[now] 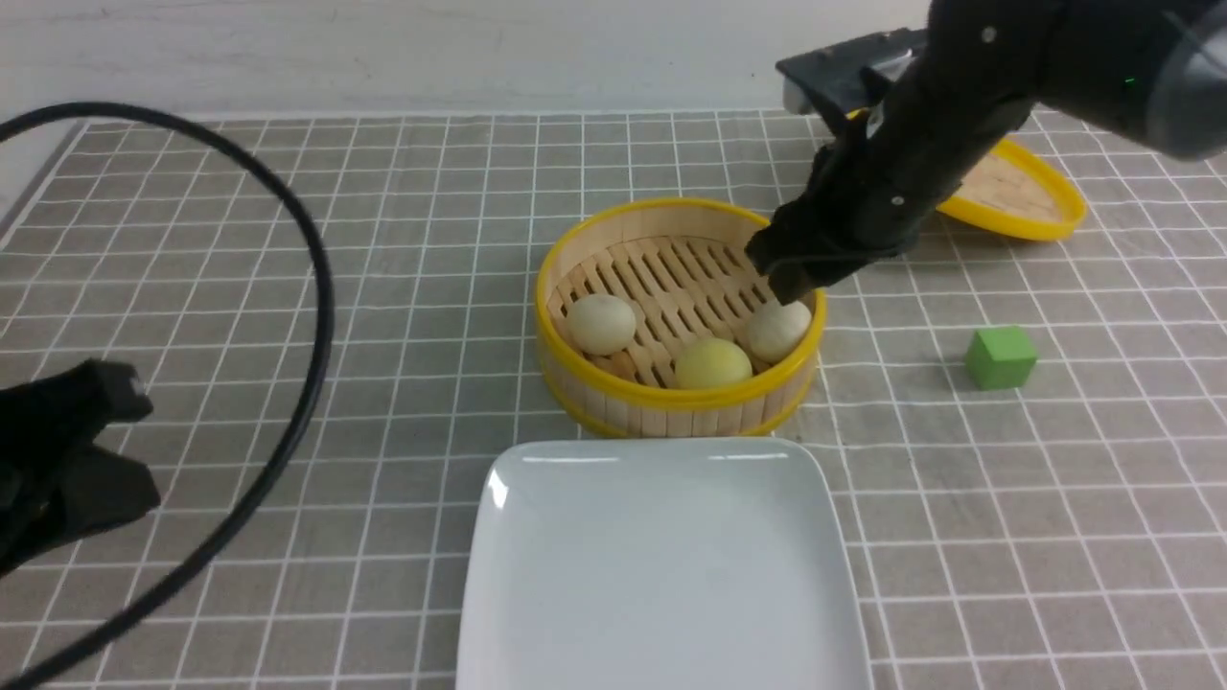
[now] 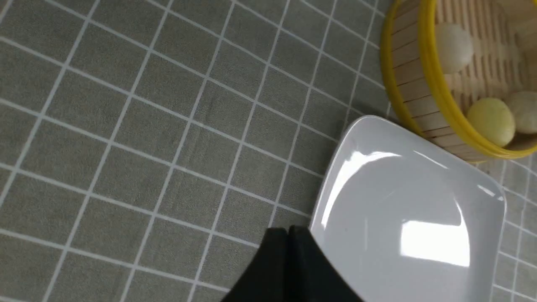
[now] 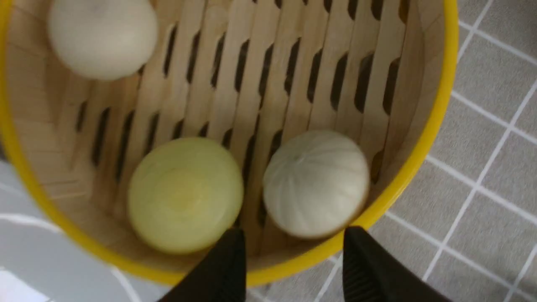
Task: Put the steamed buns into the plate on the grey tablecloth.
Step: 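Reach toward a bun in the bamboo steamer with the right gripper, then move the steamed bun from the bamboo steamer onto the white plate with the right gripper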
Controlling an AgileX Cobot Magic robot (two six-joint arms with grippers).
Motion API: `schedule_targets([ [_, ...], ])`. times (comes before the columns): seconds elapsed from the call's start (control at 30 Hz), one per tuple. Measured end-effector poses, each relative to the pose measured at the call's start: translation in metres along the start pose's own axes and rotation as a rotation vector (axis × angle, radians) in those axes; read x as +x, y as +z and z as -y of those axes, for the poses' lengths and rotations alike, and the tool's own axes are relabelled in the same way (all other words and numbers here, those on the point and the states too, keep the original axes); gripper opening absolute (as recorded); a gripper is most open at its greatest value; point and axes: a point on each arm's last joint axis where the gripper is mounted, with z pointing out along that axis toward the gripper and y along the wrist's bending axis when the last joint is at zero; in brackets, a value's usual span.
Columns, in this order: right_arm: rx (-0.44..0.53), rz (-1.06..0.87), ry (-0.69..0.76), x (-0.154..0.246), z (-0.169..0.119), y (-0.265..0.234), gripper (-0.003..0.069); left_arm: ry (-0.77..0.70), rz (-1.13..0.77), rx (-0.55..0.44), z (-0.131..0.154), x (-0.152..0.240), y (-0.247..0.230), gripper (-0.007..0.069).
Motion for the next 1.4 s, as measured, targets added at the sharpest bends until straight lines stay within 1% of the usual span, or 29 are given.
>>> schedule_targets([
  [0.2, 0.029, -0.004, -0.008, -0.002, 0.008, 0.049, 0.033, -0.002, -0.071, -0.043, -0.001, -0.011, 0.026, 0.0095],
  [0.3, 0.033, -0.002, -0.008, -0.001, 0.01, 0.062, 0.0288, -0.004, -0.084, -0.049, -0.002, -0.012, 0.03, 0.0141],
  [0.4, 0.035, 0.005, -0.008, -0.002, 0.01, 0.063, 0.0172, -0.001, -0.085, -0.051, -0.002, -0.012, 0.03, 0.0185],
  [0.47, 0.034, 0.008, -0.009, -0.003, 0.01, 0.055, 0.0043, -0.001, -0.085, -0.051, -0.002, -0.012, 0.03, 0.0215],
  [0.5, 0.034, 0.009, -0.009, -0.004, 0.009, 0.054, 0.0043, -0.001, -0.085, -0.051, -0.002, -0.012, 0.03, 0.0219],
  [0.53, 0.025, 0.011, -0.006, -0.006, 0.007, 0.04, 0.0015, -0.001, -0.085, -0.051, -0.002, -0.012, 0.03, 0.0231],
  [0.57, 0.021, 0.018, -0.005, -0.008, 0.006, 0.031, 0.0014, 0.0, -0.085, -0.051, -0.002, -0.012, 0.03, 0.0235],
  [0.67, -0.019, 0.022, 0.002, -0.009, -0.004, -0.027, 0.0014, 0.0, -0.085, -0.052, -0.002, -0.012, 0.03, 0.0242],
  [0.7, -0.024, 0.034, 0.003, -0.01, -0.005, -0.037, 0.0014, 0.0, -0.085, -0.052, -0.002, -0.012, 0.03, 0.0243],
  [0.8, -0.135, 0.041, -0.001, 0.008, -0.029, -0.12, 0.0014, 0.0, -0.076, -0.049, -0.002, -0.013, 0.03, 0.0244],
  [0.83, -0.174, 0.047, -0.007, 0.016, -0.037, -0.132, 0.0015, 0.001, -0.07, -0.048, -0.002, -0.014, 0.03, 0.0244],
  [0.9, -0.257, 0.028, -0.027, 0.039, -0.06, -0.147, 0.002, 0.007, -0.063, -0.045, -0.001, -0.014, 0.03, 0.0244],
  [0.97, -0.317, -0.011, -0.034, 0.064, -0.081, -0.138, 0.0024, 0.028, -0.059, -0.043, -0.001, -0.015, 0.03, 0.0244],
  [1.0, -0.324, -0.008, -0.033, 0.066, -0.084, -0.139, 0.0025, 0.03, -0.059, -0.043, -0.001, -0.015, 0.03, 0.0244],
  [1.03, -0.341, -0.032, -0.03, 0.087, -0.098, -0.117, 0.0031, 0.045, -0.056, -0.042, -0.001, -0.015, 0.03, 0.0244],
  [1.07, -0.339, -0.044, -0.024, 0.097, -0.104, -0.103, 0.0037, 0.048, -0.057, -0.041, -0.001, -0.015, 0.03, 0.0244],
  [1.17, -0.319, -0.057, 0.004, 0.116, -0.11, -0.073, 0.0062, 0.051, -0.051, -0.038, -0.001, -0.015, 0.03, 0.0244],
  [1.2, -0.293, -0.063, 0.03, 0.129, -0.112, -0.048, 0.0106, 0.052, -0.048, -0.037, -0.001, -0.016, 0.03, 0.0244],
  [1.23, -0.291, -0.059, 0.034, 0.13, -0.112, -0.047, 0.0106, 0.052, -0.048, -0.036, -0.001, -0.016, 0.03, 0.0244],
  [1.27, -0.267, -0.065, 0.057, 0.136, -0.111, -0.028, 0.0167, 0.054, -0.048, -0.036, -0.001, -0.016, 0.03, 0.0244],
  [1.3, -0.264, -0.07, 0.059, 0.137, -0.111, -0.025, 0.0185, 0.054, -0.048, -0.036, -0.001, -0.016, 0.03, 0.0244],
  [1.33, -0.247, -0.076, 0.073, 0.139, -0.11, -0.01, 0.0262, 0.055, -0.048, -0.036, -0.001, -0.016, 0.03, 0.0244],
  [1.4, -0.238, -0.086, 0.083, 0.139, -0.108, 0.0, 0.0362, 0.055, -0.048, -0.036, -0.001, -0.016, 0.03, 0.0244],
])
